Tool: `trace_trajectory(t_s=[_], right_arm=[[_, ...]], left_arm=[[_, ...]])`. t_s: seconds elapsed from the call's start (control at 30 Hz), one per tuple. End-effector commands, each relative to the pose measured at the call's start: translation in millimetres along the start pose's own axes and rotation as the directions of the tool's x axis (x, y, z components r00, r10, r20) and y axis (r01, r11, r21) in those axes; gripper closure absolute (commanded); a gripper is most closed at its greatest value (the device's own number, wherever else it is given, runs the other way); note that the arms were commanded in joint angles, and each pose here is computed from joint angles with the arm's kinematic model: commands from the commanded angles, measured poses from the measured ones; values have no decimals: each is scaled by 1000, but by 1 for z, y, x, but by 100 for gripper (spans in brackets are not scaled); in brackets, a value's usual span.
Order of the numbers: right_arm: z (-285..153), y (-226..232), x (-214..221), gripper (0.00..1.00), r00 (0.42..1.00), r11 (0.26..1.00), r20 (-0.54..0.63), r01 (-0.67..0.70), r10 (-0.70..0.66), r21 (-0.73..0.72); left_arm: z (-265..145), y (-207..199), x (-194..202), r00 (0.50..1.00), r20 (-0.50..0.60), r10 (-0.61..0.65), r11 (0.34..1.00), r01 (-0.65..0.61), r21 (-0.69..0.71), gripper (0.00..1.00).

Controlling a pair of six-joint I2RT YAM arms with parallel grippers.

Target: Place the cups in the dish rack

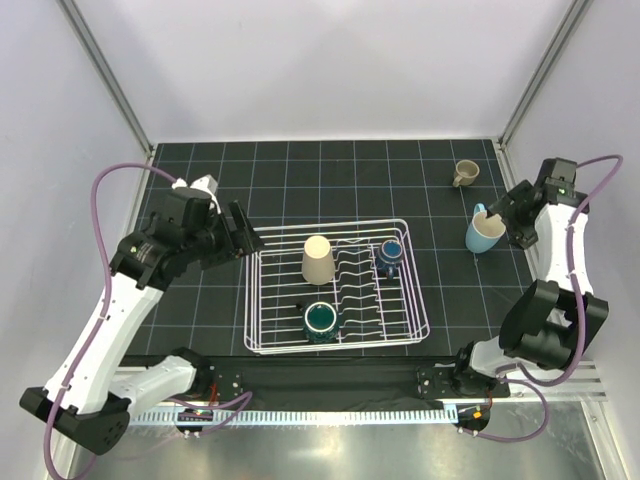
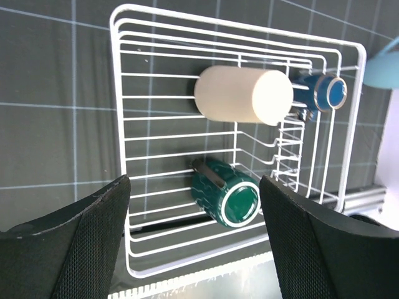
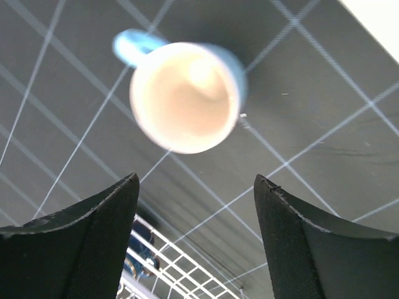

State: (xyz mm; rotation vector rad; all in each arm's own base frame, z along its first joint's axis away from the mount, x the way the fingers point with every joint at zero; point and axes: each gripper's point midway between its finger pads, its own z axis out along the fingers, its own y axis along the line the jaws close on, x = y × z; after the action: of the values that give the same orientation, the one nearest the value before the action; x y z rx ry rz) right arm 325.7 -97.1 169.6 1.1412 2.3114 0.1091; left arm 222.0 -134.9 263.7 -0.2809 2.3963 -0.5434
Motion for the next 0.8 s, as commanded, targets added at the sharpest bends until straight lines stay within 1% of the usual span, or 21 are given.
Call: trace_trajectory(t_s=[0.0,0.1,0.23,0.37,0.53,0.63,0.7,0.73,0.77], right_arm=[[8,-4,-13,24,999,999,16,-49,49,-10],[21,-11,-19,23,999,998,7,-49,49,35],[40,-15,-21,24,996,995,-14,-85,85,51],[67,-16,-17,26,992,992,-58,-110,114,66],[86,-14,-24,30,991,991,-67,-115,119,72],[96,-15,-22,36,988,990,-82,-123,129,76],[103,-17,-17,41,986,989,-98,-124,132,85],[105,-17,-17,46,986,989,-98,-124,132,85],[107,-17,-17,47,986,989,-99,-124,133,84]], left_arm=[[-8,-11,3,1000,-6,29,996,-29,79,18],[-11,-8,7,1000,-7,29,997,-29,76,18],[-20,-4,6,999,7,38,997,-38,64,18],[-31,-1,2,999,25,46,998,-47,46,18],[-39,2,3,999,28,37,999,-37,30,18],[-43,4,5,999,21,24,999,-25,23,18],[-48,4,5,999,21,24,1000,-25,19,18],[-50,4,4,999,26,24,999,-25,21,18],[-53,2,2,999,32,23,999,-24,27,18]])
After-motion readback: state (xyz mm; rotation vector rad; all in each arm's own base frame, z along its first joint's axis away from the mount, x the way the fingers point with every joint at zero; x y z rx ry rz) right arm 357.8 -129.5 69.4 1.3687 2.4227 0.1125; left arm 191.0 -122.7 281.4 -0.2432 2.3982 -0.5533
